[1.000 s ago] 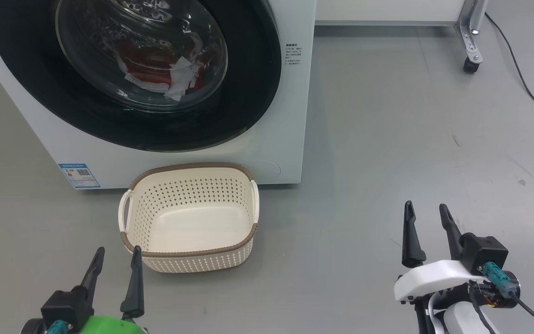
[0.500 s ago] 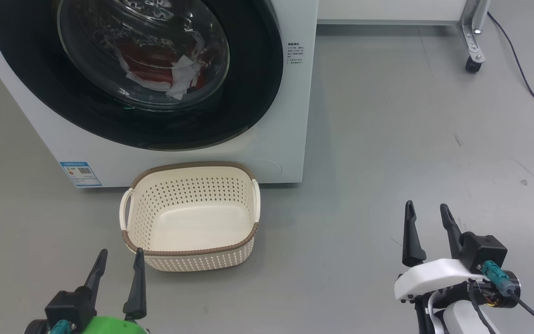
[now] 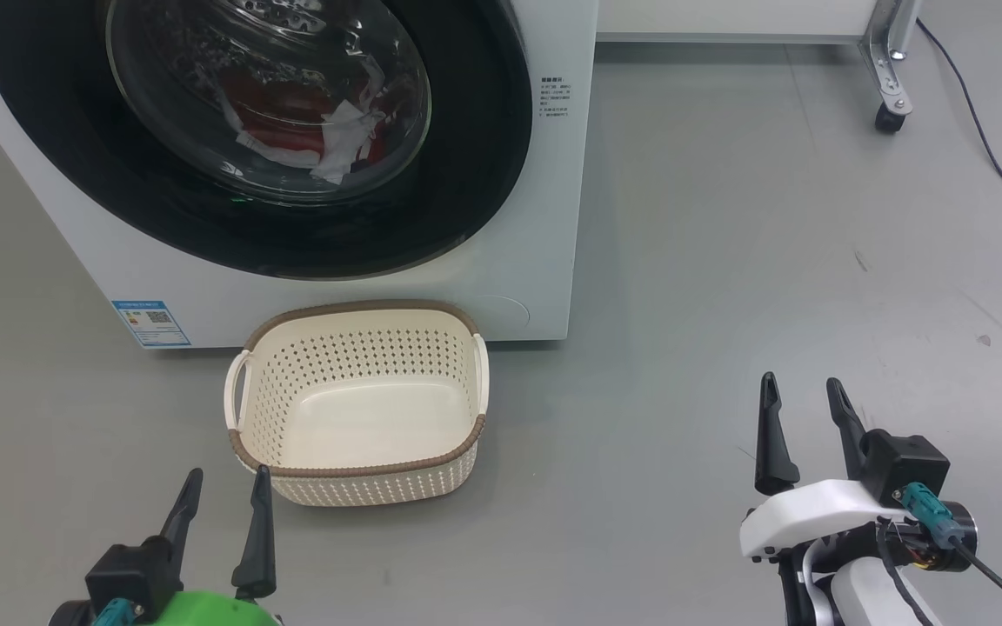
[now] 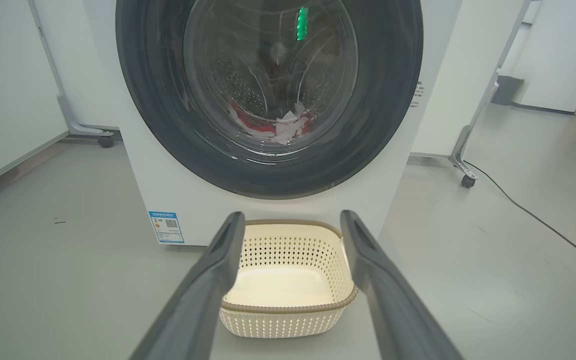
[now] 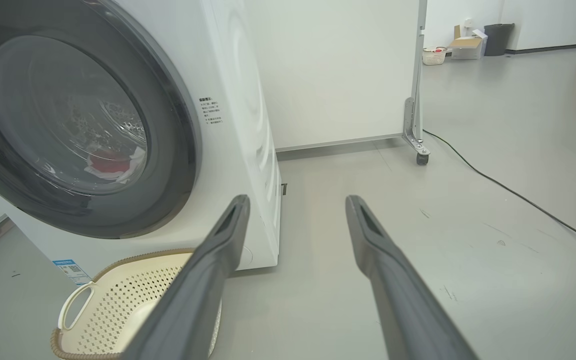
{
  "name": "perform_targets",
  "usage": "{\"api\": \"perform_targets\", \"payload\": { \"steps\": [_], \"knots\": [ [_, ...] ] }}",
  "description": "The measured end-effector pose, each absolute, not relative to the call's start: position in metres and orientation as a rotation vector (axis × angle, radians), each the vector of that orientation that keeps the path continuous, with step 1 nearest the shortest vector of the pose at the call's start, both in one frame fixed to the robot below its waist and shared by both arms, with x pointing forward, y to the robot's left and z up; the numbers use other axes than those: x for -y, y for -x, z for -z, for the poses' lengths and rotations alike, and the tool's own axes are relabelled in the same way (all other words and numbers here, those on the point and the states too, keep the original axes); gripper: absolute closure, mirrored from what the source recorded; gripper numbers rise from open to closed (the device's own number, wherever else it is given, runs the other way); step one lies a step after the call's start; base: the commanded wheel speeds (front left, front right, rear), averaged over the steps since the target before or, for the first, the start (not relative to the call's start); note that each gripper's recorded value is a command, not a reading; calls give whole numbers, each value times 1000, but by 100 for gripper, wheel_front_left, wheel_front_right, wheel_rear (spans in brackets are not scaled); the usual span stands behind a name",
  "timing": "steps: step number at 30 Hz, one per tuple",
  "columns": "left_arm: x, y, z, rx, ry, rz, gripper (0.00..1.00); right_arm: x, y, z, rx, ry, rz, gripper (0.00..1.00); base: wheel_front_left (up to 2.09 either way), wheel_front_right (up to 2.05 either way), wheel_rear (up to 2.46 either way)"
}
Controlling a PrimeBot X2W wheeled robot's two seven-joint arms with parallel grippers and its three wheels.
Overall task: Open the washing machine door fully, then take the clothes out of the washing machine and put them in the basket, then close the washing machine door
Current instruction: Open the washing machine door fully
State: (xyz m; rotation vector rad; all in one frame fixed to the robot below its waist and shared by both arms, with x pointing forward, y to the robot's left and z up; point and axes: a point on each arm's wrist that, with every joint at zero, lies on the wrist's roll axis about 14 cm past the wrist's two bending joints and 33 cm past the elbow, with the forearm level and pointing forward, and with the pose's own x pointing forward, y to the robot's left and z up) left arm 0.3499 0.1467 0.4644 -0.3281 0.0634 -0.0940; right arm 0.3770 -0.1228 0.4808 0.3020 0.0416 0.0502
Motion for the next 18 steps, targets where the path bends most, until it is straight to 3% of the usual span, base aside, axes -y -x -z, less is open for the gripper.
{"api": "perform_targets", "payload": {
  "steps": [18],
  "knots": [
    [-149,-354,-463,-64,321,90,0,121,-380,-480,-44,-290,-55,0,0,0,0]
  ]
}}
